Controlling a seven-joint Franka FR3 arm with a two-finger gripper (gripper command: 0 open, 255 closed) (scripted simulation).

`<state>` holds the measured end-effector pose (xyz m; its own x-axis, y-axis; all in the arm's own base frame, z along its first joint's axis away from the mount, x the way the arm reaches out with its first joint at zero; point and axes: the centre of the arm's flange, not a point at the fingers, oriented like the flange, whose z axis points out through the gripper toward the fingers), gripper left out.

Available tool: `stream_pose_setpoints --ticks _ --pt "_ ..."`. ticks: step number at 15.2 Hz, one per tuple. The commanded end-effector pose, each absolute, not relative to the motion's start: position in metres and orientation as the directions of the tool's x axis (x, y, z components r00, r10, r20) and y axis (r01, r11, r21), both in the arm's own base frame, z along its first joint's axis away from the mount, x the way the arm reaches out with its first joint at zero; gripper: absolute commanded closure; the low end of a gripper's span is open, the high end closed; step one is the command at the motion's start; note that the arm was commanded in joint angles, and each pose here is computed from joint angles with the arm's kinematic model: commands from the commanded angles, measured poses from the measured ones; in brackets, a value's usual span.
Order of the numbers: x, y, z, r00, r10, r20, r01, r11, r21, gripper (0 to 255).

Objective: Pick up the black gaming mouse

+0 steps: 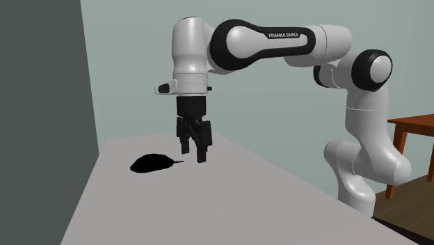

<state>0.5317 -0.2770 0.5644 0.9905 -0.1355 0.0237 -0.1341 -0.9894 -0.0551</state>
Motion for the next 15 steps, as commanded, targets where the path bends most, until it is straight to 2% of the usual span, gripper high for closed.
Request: stream_pose_setpoints --ticks 1,8,15 --pt "0.543 -0.297 0.566 0.988 -0.152 0.031 -0.150 -0.987 -0.056 0" --pt "0.583 -0.375 0.572 0.976 -0.209 0.055 -0.205 -0.977 -0.059 0" --pt "0.583 -0.375 0.535 0.976 -0.209 0.055 -0.206 -0.977 -0.059 0"
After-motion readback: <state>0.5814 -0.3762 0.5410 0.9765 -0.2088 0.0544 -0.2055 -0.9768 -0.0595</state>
